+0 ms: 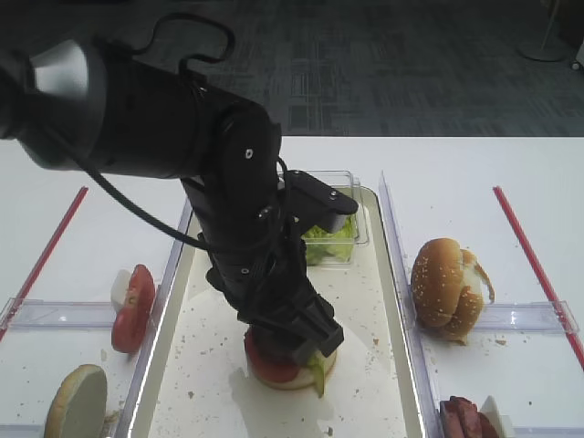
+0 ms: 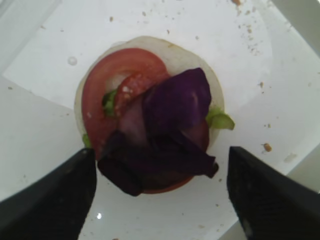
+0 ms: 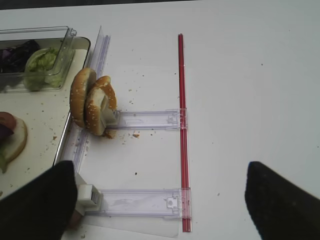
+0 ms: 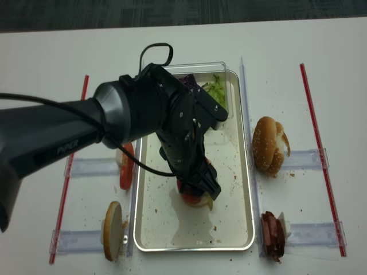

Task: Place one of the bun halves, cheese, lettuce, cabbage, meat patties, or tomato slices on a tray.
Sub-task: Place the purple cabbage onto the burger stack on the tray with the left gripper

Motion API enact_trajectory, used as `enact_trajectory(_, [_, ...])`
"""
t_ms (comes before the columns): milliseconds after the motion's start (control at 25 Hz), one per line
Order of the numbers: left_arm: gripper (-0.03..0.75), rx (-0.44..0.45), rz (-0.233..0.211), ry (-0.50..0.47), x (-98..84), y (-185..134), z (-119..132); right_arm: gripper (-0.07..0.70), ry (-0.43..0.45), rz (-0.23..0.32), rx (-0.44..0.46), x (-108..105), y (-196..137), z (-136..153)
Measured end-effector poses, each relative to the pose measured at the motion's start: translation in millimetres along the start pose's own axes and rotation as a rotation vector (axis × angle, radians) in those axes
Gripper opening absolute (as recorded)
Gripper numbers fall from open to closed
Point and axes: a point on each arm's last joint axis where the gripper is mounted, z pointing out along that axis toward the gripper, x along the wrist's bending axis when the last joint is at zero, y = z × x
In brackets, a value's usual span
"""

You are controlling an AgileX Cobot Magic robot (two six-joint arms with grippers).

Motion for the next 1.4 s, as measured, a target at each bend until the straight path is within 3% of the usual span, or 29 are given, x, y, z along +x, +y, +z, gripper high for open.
enact_trajectory(200, [0.512, -0.040, 0.002, -0.001, -0.7, 0, -15, 0.692, 0.000, 0.000, 0.000, 0, 0, 0])
enact_trajectory(1000, [0.515, -0.047, -0.009, 0.001, 2.5, -1, -22, 0.692, 0.000, 0.000, 0.000, 0, 0, 0])
enact_trajectory(1200, [0.515, -0.089, -0.098, 0.023, 31.7, -3, -38, 0.692, 0.000, 0.000, 0.000, 0, 0, 0])
enact_trajectory(1400, [0.515, -0.062, -0.215, 0.090, 83.3, -14, -45, 0.692, 0.000, 0.000, 0.000, 0, 0, 0])
